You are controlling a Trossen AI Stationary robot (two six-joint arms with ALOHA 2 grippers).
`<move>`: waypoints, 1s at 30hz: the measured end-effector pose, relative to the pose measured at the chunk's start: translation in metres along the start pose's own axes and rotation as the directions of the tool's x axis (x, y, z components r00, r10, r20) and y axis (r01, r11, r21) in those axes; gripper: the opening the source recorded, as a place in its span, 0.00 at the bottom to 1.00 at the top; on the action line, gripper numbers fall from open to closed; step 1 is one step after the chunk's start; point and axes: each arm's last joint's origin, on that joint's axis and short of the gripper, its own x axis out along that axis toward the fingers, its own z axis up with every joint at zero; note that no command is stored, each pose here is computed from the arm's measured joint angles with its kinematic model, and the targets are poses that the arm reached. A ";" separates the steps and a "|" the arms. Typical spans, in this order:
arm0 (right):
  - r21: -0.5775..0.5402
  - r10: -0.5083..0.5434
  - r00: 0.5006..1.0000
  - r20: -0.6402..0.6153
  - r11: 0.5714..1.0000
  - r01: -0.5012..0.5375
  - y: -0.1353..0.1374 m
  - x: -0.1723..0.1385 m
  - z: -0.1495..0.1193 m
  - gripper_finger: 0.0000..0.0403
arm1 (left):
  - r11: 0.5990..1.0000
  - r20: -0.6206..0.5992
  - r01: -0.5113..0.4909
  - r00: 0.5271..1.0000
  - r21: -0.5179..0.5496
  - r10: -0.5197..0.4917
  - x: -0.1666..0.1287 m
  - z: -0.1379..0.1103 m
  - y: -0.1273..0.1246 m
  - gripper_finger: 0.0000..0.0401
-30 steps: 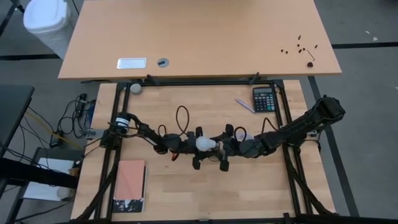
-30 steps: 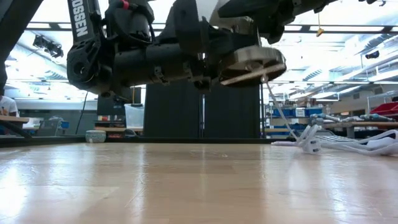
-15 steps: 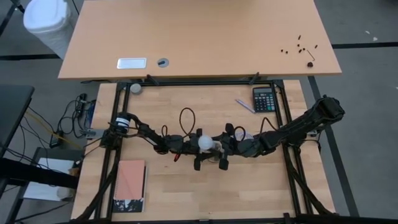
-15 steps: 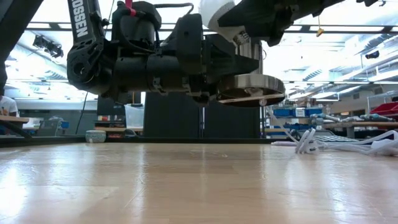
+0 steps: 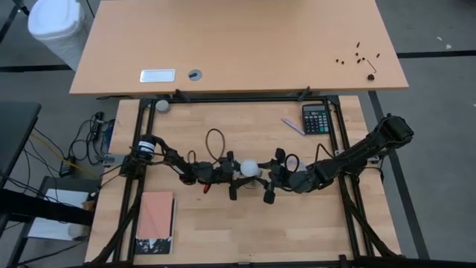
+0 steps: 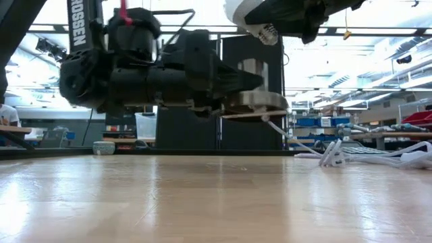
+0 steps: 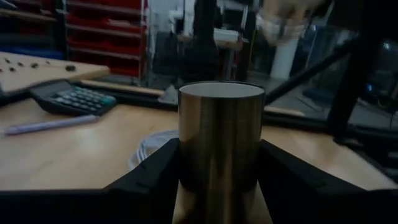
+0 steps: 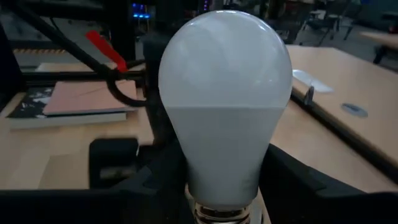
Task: Screw lightbulb
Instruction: Insert the lightbulb on the lamp
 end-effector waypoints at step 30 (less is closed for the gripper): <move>0.171 0.067 0.991 -0.113 0.984 -0.047 -0.012 0.000 -0.044 0.47 | 0.995 0.023 -0.090 0.996 0.044 0.089 -0.023 -0.006 -0.006 0.48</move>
